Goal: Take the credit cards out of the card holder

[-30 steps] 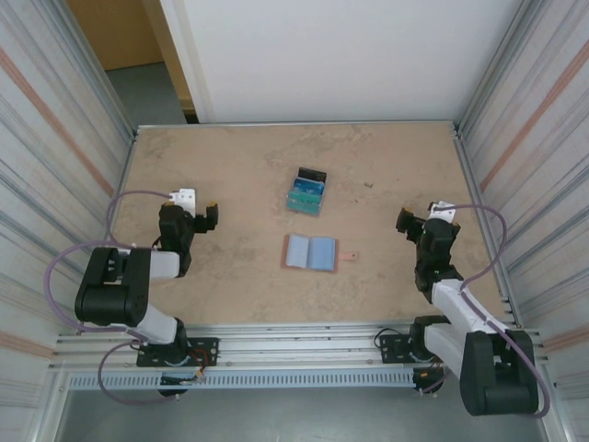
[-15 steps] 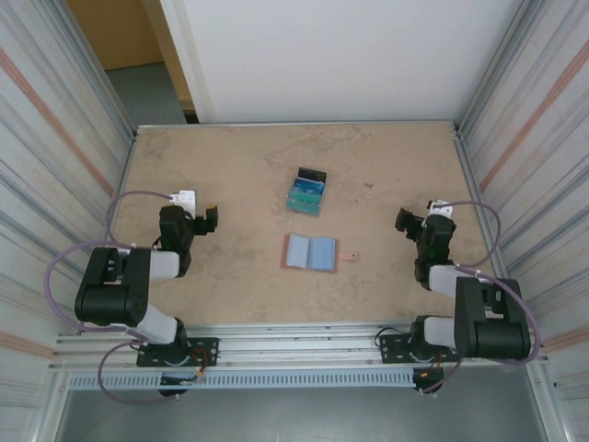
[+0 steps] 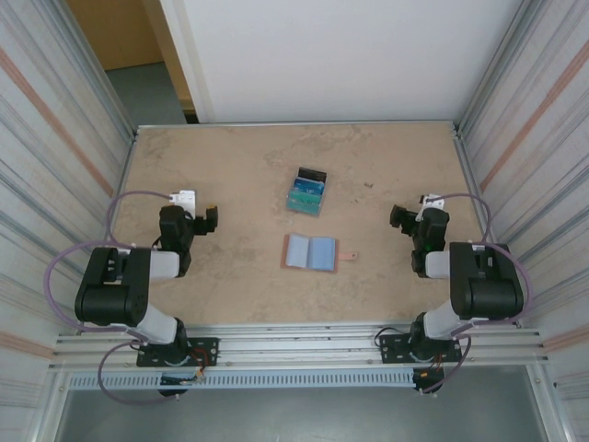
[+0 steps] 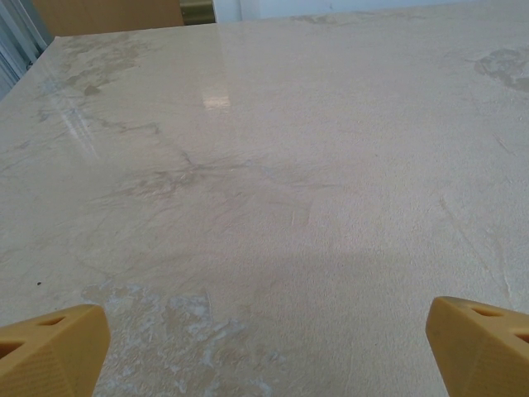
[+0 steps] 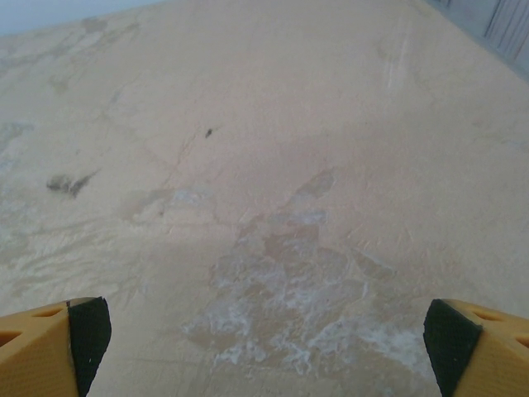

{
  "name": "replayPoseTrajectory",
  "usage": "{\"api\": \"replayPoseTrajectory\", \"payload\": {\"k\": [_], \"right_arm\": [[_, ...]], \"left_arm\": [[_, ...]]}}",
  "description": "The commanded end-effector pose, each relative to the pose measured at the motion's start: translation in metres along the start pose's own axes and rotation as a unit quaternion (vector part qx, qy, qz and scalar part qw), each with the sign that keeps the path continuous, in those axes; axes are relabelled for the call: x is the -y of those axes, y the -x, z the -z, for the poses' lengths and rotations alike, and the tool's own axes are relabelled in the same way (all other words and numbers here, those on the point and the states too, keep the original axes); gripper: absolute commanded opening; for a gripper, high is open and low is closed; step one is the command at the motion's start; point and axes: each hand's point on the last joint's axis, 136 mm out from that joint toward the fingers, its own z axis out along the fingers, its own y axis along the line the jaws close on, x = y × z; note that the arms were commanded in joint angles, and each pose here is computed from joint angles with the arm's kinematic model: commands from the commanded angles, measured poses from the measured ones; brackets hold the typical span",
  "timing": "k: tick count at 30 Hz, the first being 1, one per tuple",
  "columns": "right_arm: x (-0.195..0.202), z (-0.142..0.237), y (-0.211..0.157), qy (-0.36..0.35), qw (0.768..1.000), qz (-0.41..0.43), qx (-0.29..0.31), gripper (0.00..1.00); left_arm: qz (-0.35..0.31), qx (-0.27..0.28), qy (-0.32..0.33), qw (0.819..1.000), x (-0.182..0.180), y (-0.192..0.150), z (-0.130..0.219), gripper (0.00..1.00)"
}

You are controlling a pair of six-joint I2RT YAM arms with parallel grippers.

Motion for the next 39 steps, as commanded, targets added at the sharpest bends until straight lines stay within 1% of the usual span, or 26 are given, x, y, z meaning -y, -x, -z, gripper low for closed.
{"api": "replayPoseTrajectory", "payload": {"k": [1, 2, 4, 5, 7, 12, 14, 15, 39], "right_arm": [[-0.017, -0.006, 0.019, 0.044, 0.998, 0.027, 0.022, 0.99], [-0.026, -0.007, 0.016, 0.069, 0.997, 0.037, 0.004, 0.99], [-0.032, -0.005, 0.015, 0.102, 0.994, 0.037, 0.007, 0.99], [-0.040, -0.001, 0.013, 0.133, 0.990, 0.044, 0.004, 0.99], [-0.044, 0.001, 0.014, 0.149, 0.988, 0.047, 0.008, 0.99], [-0.042, 0.000, 0.014, 0.143, 0.989, 0.046, 0.008, 0.99], [-0.026, -0.007, 0.016, 0.079, 0.996, 0.034, 0.005, 0.99], [-0.024, -0.008, 0.016, 0.062, 0.997, 0.038, 0.004, 0.99], [-0.025, -0.007, 0.016, 0.060, 0.997, 0.039, 0.005, 0.99]], "left_arm": [[0.004, 0.009, 0.012, 1.000, -0.006, 0.007, -0.001, 0.99], [0.004, 0.009, 0.010, 1.000, -0.005, 0.007, -0.001, 0.99], [0.004, 0.009, 0.011, 1.000, -0.006, 0.007, -0.001, 0.99], [0.004, 0.009, 0.011, 1.000, -0.006, 0.007, -0.001, 0.99], [0.004, 0.009, 0.012, 1.000, -0.006, 0.007, -0.001, 0.99], [0.004, 0.009, 0.012, 1.000, -0.006, 0.007, -0.001, 0.99], [0.004, 0.009, 0.011, 1.000, -0.006, 0.007, -0.001, 0.99], [0.003, 0.009, 0.011, 1.000, -0.006, 0.007, -0.001, 0.99], [0.004, 0.007, 0.012, 1.000, -0.006, 0.006, -0.001, 0.99]]}}
